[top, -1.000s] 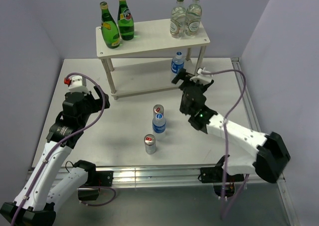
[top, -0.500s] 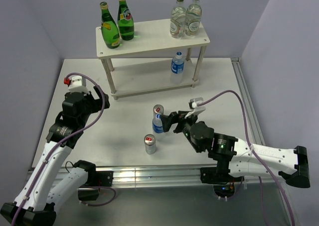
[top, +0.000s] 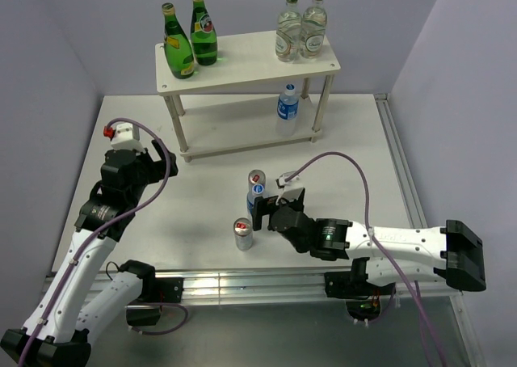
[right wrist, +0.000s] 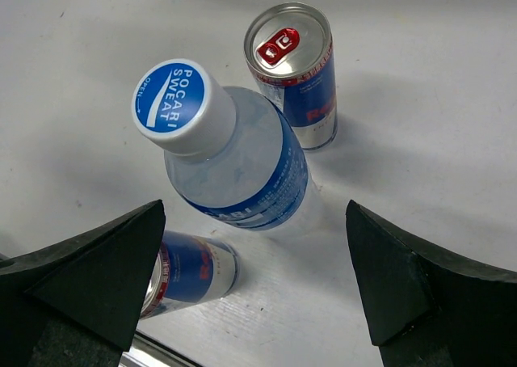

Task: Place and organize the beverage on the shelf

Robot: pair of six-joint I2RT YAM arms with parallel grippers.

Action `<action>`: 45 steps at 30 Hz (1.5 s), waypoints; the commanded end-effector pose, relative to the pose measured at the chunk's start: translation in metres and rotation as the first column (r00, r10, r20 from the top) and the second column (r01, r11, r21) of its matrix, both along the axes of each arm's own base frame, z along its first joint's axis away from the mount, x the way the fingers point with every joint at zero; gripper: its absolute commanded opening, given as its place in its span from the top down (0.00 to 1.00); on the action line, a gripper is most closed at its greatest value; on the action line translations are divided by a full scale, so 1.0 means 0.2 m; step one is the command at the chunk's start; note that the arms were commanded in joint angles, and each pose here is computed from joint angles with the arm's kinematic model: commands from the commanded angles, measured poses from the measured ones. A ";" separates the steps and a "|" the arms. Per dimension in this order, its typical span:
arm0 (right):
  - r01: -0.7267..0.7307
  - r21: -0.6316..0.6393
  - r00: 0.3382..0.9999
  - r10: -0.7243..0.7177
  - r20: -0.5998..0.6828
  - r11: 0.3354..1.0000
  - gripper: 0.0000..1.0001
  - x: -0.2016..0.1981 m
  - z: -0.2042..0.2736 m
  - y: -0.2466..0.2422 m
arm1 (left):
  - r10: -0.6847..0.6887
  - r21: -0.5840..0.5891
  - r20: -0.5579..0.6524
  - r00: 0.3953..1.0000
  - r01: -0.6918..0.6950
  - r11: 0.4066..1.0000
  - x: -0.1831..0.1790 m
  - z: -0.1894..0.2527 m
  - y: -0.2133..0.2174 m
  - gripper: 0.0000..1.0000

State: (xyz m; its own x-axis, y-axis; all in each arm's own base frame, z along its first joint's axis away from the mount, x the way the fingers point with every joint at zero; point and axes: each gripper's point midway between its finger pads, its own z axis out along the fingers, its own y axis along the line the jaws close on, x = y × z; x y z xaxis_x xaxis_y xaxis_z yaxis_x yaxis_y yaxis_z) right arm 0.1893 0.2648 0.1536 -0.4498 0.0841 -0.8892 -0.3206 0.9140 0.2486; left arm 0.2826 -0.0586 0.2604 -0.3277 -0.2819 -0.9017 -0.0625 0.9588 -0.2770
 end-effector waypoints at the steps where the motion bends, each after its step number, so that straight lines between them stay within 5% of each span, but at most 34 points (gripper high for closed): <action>1: 0.017 0.079 1.000 -0.019 0.024 0.997 0.00 0.02 0.12 0.06 | -0.015 -0.008 0.038 0.999 0.015 1.000 0.01 0.05 -0.01 0.01; 19: 0.095 0.044 0.988 -0.099 0.117 0.995 0.03 0.14 0.11 0.14 | -0.030 -0.013 0.044 0.999 0.030 0.999 0.01 0.05 -0.02 0.01; 22: 0.128 0.036 0.983 -0.131 0.130 0.991 0.15 0.16 0.09 0.13 | -0.032 -0.015 0.044 0.999 0.033 0.999 0.01 0.05 -0.02 0.01; 23: 0.136 0.032 0.982 -0.139 0.129 0.990 0.32 0.17 0.08 0.12 | -0.032 -0.013 0.041 0.999 0.033 0.999 0.01 0.05 -0.03 0.01; 29: 0.143 0.015 0.981 -0.144 0.129 0.990 0.87 0.16 0.10 0.10 | -0.033 -0.011 0.040 0.999 0.033 0.999 0.01 0.05 -0.03 0.01; 35: 0.180 0.075 0.971 -0.190 0.146 0.981 1.00 0.13 0.28 -0.05 | -0.032 -0.013 0.043 0.999 0.033 0.999 0.01 0.05 -0.03 0.01; 45: 0.265 0.214 0.878 -0.327 0.350 0.940 1.00 0.23 0.77 -0.28 | -0.028 -0.014 0.049 0.998 0.029 0.999 0.00 0.06 -0.02 0.01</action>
